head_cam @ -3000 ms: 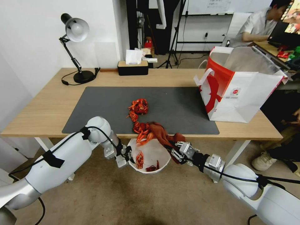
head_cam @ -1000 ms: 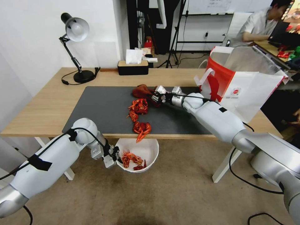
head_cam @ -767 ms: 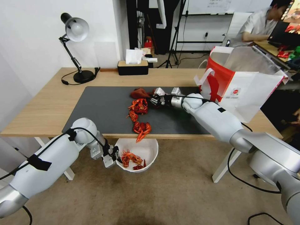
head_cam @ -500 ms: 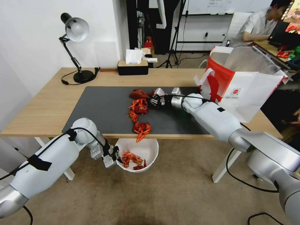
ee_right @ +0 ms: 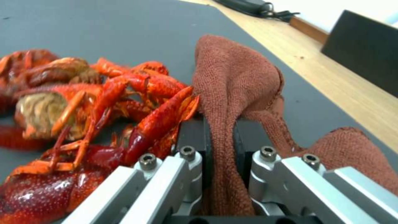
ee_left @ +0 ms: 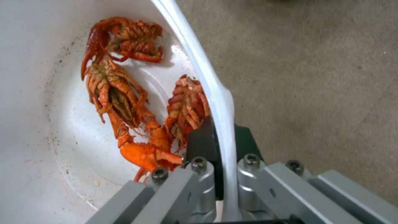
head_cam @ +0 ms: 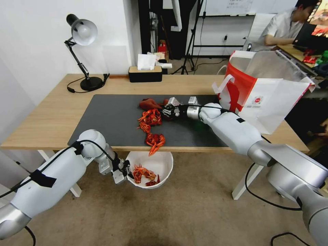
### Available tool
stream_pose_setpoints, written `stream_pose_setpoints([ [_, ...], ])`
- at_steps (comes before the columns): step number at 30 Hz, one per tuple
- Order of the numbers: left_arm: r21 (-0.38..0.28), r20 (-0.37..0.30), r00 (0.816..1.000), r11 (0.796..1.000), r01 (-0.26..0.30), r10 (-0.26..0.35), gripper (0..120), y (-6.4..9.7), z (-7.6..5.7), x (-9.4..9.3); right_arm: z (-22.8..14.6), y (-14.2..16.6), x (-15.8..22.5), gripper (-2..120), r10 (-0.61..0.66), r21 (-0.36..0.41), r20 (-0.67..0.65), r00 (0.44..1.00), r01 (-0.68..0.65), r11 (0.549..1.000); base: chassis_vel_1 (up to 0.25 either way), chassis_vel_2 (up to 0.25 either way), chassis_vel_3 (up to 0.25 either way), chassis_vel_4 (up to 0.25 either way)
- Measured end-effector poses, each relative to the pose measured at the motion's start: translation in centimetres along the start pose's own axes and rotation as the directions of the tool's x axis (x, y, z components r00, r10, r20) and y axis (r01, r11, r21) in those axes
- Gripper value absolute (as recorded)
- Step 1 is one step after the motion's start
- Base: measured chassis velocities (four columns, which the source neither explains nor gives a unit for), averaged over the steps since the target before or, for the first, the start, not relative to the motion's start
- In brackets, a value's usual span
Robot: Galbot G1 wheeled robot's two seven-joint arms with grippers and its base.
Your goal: Sweep shrimp from table into container with towel, then put container into takeout bag.
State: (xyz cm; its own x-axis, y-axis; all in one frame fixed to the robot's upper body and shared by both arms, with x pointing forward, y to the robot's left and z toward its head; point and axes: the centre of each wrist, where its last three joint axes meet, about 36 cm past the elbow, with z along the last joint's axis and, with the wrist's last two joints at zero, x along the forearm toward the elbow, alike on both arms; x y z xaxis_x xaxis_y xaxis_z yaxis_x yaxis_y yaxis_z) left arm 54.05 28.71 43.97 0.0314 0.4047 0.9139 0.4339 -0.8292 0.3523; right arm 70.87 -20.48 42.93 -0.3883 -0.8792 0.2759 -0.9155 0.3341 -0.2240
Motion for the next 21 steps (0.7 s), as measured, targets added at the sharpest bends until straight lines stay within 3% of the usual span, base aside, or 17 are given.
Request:
stream_pose_setpoints([
  [21, 0.0, -0.006, 1.0, 1.0, -0.002, 0.002, 0, 0.2, 0.3, 0.3, 0.8, 3.2, 1.7, 8, -0.089, 0.01, 0.027, 0.996, 0.089, 0.996, 0.0, 0.0, 0.0, 0.0],
])
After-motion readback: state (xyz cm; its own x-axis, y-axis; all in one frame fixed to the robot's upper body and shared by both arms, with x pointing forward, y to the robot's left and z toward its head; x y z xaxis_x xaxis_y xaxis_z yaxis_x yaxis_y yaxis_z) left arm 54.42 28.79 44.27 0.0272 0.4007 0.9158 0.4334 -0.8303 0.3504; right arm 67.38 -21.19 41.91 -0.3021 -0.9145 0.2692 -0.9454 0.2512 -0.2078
